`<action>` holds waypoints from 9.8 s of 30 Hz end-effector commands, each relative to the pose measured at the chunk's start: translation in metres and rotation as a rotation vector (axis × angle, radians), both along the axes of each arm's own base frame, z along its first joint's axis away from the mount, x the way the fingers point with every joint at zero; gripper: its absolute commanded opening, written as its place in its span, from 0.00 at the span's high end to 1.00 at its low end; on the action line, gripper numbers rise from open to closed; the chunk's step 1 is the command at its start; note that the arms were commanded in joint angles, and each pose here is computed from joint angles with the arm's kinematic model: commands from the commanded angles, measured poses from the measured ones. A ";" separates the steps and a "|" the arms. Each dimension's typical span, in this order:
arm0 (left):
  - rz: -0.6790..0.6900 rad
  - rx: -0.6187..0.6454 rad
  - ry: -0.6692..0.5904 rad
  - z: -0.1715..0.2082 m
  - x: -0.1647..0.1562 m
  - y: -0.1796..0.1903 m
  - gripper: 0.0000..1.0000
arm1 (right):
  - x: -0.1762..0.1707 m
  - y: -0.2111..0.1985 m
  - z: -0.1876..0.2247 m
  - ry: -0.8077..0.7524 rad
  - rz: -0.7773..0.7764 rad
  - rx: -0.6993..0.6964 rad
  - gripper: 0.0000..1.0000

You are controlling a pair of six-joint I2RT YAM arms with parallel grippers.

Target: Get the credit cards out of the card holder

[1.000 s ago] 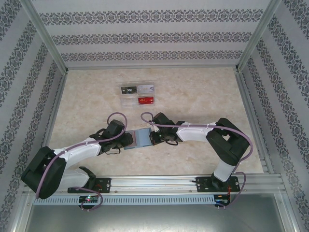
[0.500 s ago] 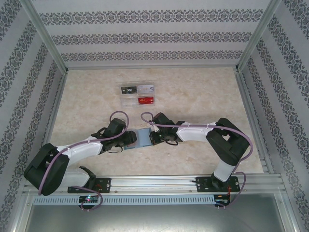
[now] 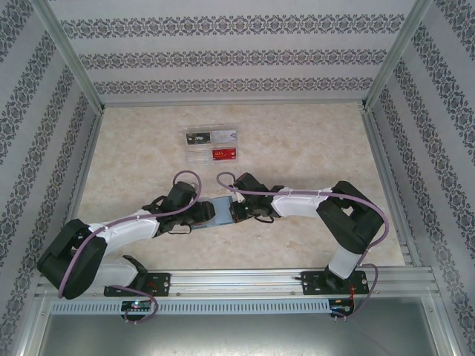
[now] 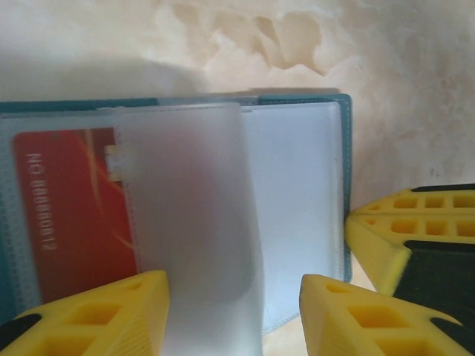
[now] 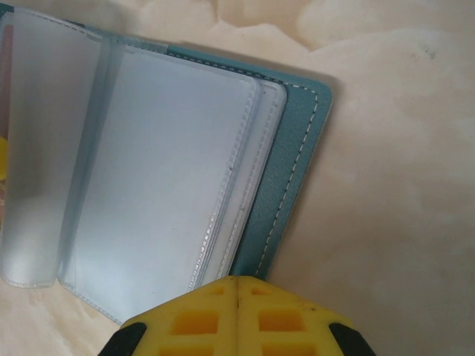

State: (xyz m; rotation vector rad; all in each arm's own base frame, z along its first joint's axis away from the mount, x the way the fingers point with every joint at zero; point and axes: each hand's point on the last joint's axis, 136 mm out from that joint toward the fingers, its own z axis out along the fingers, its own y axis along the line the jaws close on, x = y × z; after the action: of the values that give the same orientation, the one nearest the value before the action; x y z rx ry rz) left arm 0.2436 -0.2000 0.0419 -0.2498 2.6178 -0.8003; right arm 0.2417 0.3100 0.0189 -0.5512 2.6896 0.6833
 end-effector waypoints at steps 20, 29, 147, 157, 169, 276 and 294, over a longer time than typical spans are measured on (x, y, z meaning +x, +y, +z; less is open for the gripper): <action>0.089 0.169 -0.079 0.019 0.007 0.030 0.50 | -0.001 0.001 -0.005 0.016 -0.005 0.002 1.00; 0.106 0.225 -0.025 0.001 0.005 0.038 0.49 | -0.001 0.001 -0.005 0.018 -0.005 0.005 1.00; 0.050 0.146 -0.093 0.009 -0.001 0.030 0.37 | 0.011 -0.010 0.026 -0.113 -0.043 -0.048 0.95; 0.038 0.157 -0.045 -0.006 0.002 0.025 0.37 | 0.008 -0.012 -0.001 -0.061 -0.030 -0.084 0.95; -0.024 0.041 -0.044 -0.001 0.008 -0.005 0.38 | 0.007 -0.006 -0.003 -0.050 -0.023 -0.070 0.95; 0.081 0.050 -0.008 -0.024 -0.003 0.044 0.95 | -0.003 0.088 0.004 0.209 -0.032 0.176 0.85; 0.130 0.126 0.014 -0.029 -0.006 0.060 1.00 | 0.008 0.049 0.003 0.193 -0.134 0.168 1.00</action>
State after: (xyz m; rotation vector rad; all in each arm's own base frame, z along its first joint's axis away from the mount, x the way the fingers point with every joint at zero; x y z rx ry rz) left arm 0.2430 -0.1538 0.0217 -0.3387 2.5912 -0.6720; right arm 0.2478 0.3736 0.0234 -0.3230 2.7628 0.9963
